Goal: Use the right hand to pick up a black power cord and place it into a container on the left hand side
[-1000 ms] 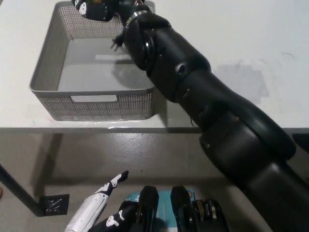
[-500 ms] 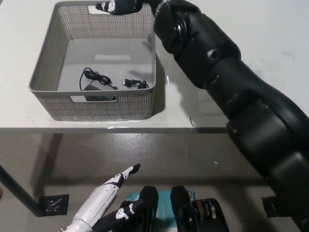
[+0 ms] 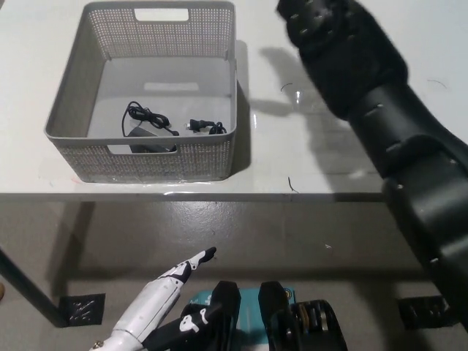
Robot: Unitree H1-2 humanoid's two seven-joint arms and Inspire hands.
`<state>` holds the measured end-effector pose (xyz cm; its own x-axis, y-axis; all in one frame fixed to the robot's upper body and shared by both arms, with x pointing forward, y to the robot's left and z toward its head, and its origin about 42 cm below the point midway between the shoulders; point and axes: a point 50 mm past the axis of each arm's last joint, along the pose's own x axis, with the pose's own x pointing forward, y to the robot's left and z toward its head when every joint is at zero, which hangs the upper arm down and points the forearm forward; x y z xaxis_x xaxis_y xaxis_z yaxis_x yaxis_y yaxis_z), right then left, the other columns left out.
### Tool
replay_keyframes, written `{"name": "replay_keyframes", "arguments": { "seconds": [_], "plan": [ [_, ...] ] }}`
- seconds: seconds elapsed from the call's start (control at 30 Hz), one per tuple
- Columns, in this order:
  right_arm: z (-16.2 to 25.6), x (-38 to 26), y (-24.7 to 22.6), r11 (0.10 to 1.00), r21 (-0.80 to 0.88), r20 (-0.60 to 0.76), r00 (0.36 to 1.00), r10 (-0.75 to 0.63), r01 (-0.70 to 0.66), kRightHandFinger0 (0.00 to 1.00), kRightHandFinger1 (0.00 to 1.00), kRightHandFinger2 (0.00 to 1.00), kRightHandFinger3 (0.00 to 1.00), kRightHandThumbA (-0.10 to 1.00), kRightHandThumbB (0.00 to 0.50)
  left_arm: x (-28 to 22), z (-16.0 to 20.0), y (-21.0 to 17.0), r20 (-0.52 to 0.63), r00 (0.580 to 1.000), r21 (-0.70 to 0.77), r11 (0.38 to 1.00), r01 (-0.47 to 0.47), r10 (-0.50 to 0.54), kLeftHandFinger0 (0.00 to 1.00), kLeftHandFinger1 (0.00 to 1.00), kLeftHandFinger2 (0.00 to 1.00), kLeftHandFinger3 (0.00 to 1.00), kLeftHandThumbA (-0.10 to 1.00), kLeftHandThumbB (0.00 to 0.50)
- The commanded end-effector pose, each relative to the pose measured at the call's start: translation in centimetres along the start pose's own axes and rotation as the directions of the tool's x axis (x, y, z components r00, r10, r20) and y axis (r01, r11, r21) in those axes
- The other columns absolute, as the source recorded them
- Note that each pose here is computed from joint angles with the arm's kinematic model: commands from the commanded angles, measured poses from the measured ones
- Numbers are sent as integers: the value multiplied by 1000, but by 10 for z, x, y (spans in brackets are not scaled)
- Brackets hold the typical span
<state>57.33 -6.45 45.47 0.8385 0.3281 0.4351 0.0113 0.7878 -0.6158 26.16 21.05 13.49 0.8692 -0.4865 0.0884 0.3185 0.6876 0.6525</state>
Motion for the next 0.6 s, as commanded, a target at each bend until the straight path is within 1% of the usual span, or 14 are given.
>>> {"name": "replay_keyframes", "arguments": {
  "seconds": [0.0, 0.07, 0.1, 0.13, 0.2, 0.23, 0.27, 0.3, 0.33, 0.37, 0.43, 0.5, 0.53, 0.57],
  "plan": [
    [30, -26, -131, 852, 495, 165, 943, -288, 173, 1000, 1000, 1000, 1000, 972, 498, -9, 3, 11, 6, 1000, 34, 999, -6, 5, 1000, 1000, 1000, 1000, 906, 177],
    [23, -52, -159, 806, 546, 175, 910, -376, 228, 1000, 1000, 1000, 1000, 988, 462, -10, 0, 12, -1, 1000, 35, 999, -8, 8, 1000, 1000, 1000, 1000, 923, 181],
    [19, -64, -169, 789, 560, 174, 895, -411, 253, 1000, 1000, 1000, 1000, 1000, 460, -12, -2, 13, -7, 1000, 33, 999, -10, 10, 1000, 1000, 1000, 1000, 930, 193],
    [14, -79, -180, 779, 561, 178, 879, -443, 279, 1000, 1000, 1000, 1000, 1000, 454, -14, -3, 13, -14, 1000, 35, 999, -14, 14, 1000, 1000, 1000, 1000, 936, 189],
    [7, -104, -191, 775, 558, 189, 863, -468, 298, 1000, 1000, 1000, 1000, 1000, 454, -18, -6, 14, -23, 999, 37, 999, -24, 24, 1000, 1000, 1000, 1000, 939, 192],
    [2, -119, -195, 771, 560, 192, 858, -477, 303, 1000, 1000, 1000, 1000, 1000, 429, -20, -7, 14, -28, 999, 26, 999, -31, 32, 1000, 1000, 1000, 1000, 936, 193],
    [0, -125, -195, 770, 561, 193, 856, -479, 304, 1000, 1000, 1000, 1000, 1000, 482, -22, -8, 14, -30, 999, 22, 999, -34, 35, 1000, 1000, 1000, 1000, 934, 193],
    [-9, -146, -197, 777, 538, 199, 847, -494, 327, 1000, 1000, 1000, 1000, 1000, 462, -26, -10, 13, -40, 998, 10, 999, -42, 42, 1000, 1000, 1000, 1000, 908, 189],
    [-14, -160, -195, 782, 524, 201, 843, -499, 338, 1000, 1000, 1000, 1000, 1000, 460, -30, -12, 12, -50, 998, 3, 999, -49, 49, 1000, 1000, 1000, 1000, 907, 196],
    [-20, -179, -194, 790, 505, 210, 838, -503, 347, 1000, 1000, 1000, 1000, 1000, 418, -33, -13, 13, -62, 997, 5, 999, -53, 54, 1000, 1000, 1000, 1000, 910, 198],
    [-23, -200, -188, 807, 488, 232, 841, -489, 334, 1000, 1000, 1000, 1000, 1000, 418, -38, -15, 13, -82, 995, 5, 998, -61, 61, 1000, 1000, 1000, 1000, 932, 203],
    [-26, -221, -180, 811, 490, 238, 846, -477, 320, 1000, 1000, 1000, 1000, 971, 470, -41, -18, 13, -92, 993, 0, 997, -72, 71, 1000, 1000, 1000, 1000, 948, 207],
    [-27, -235, -174, 815, 489, 239, 851, -468, 311, 1000, 1000, 1000, 1000, 966, 473, -42, -19, 13, -96, 992, -2, 997, -79, 78, 1000, 1000, 1000, 1000, 964, 209],
    [-29, -252, -168, 823, 477, 236, 856, -459, 309, 1000, 1000, 1000, 1000, 996, 475, -43, -20, 14, -101, 991, -3, 996, -85, 84, 1000, 1000, 1000, 1000, 980, 210]
  ]
}}
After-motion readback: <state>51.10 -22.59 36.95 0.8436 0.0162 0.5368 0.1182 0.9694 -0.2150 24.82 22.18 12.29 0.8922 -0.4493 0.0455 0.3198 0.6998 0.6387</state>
